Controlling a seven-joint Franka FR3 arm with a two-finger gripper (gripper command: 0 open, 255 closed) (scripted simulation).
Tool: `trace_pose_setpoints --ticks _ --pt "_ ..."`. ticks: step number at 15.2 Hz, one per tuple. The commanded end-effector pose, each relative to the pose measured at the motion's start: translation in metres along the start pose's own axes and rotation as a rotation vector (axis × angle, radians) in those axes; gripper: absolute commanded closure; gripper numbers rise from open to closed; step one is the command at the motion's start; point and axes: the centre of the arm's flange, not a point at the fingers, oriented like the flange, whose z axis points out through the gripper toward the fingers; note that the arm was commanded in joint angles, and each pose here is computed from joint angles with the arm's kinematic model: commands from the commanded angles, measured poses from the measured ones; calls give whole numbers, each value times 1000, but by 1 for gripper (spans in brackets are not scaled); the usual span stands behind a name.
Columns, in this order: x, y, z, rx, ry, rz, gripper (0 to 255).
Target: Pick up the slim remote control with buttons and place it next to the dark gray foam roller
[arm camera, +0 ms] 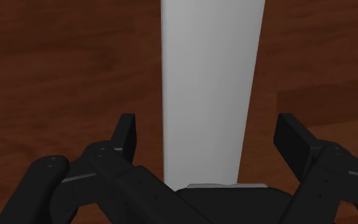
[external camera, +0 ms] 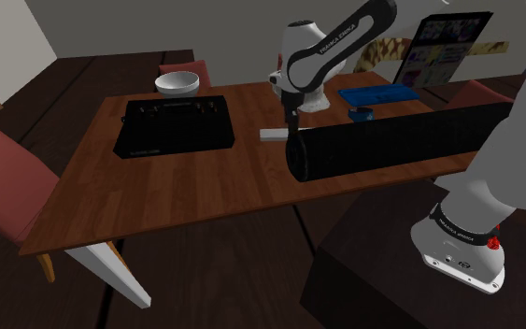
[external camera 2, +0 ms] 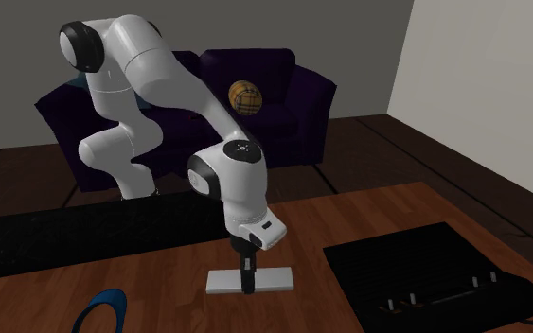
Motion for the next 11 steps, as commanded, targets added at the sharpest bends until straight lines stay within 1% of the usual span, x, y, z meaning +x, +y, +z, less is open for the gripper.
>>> trace_pose_setpoints --ticks 1,3,11 --pt "0 -1 -19 0 0 0 0" --pt "0 -1 -43 0 0 0 0" --pt "0 -1 -43 0 0 0 0"
